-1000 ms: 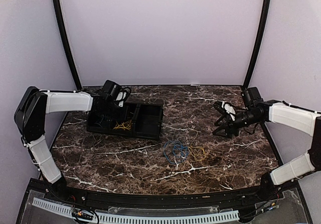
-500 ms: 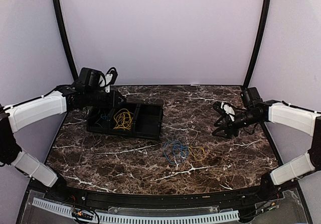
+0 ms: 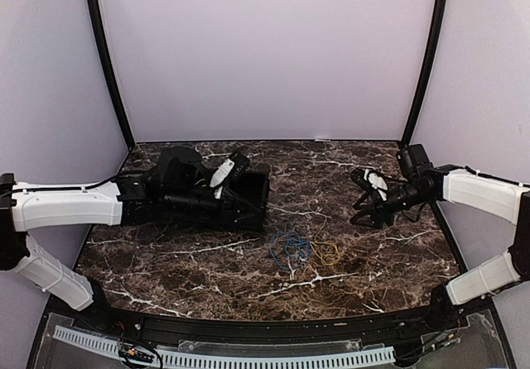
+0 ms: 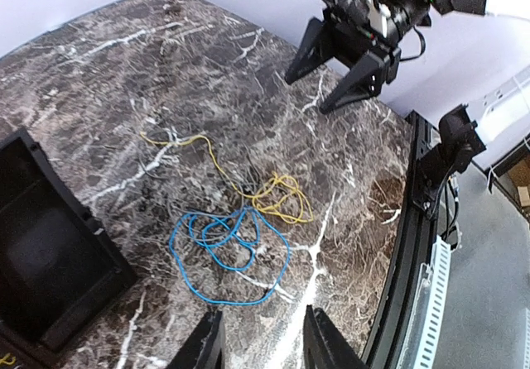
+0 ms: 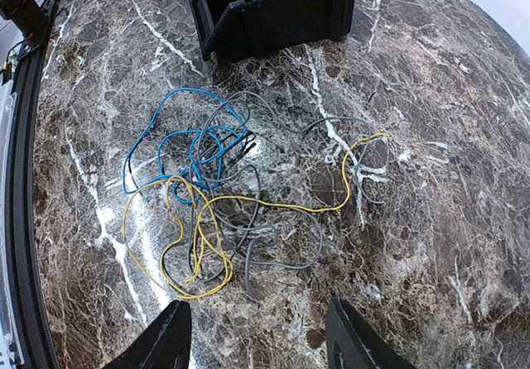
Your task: Untangle the cables
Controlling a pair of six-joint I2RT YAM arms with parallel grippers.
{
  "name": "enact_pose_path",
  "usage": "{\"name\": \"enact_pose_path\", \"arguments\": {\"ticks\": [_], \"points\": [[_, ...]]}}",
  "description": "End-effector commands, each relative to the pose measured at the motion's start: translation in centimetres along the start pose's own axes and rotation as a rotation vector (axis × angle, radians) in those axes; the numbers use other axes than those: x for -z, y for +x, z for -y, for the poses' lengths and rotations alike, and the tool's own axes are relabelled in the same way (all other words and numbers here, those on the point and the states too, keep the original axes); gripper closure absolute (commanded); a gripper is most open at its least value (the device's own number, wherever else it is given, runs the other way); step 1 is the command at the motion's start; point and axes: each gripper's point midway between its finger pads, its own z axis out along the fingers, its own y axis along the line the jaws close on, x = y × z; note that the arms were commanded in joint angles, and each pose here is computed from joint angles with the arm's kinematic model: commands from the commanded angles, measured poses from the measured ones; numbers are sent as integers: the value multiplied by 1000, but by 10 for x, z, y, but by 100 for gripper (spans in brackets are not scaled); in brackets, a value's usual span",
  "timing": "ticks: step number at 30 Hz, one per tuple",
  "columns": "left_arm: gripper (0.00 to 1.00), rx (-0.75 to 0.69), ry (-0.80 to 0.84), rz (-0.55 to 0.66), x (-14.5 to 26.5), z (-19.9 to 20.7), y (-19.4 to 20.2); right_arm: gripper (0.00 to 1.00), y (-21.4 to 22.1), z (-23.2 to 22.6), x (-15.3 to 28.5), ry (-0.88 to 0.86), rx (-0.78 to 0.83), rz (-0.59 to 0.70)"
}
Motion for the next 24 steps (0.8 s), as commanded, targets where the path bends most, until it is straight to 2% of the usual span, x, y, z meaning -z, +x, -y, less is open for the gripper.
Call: {"name": "enact_pose_path", "arguments": {"ticks": [1, 6, 10, 11, 13, 19, 24], "points": [[66, -65, 11, -42, -33, 21, 17, 44, -2, -4, -2, -17, 13, -4], [67, -69, -70, -192, -75, 15, 52, 48, -2, -6, -3, -25, 16, -4], [72, 33, -189, -279, -94, -6, 70, 48, -1, -8, -3, -31, 16, -5], [74, 90, -268, -279, -93, -18, 71, 48, -2, -8, -4, -32, 17, -4], [75, 166, -324, -269, -97, -27, 75, 48, -1, -7, -4, -29, 17, -8], [68, 289, -321, -246, -114, -33, 95, 47, 1, -7, -5, -32, 16, -15], [76, 305, -310, -243, -130, -37, 106, 47, 0, -8, -5, -32, 18, -14]]}}
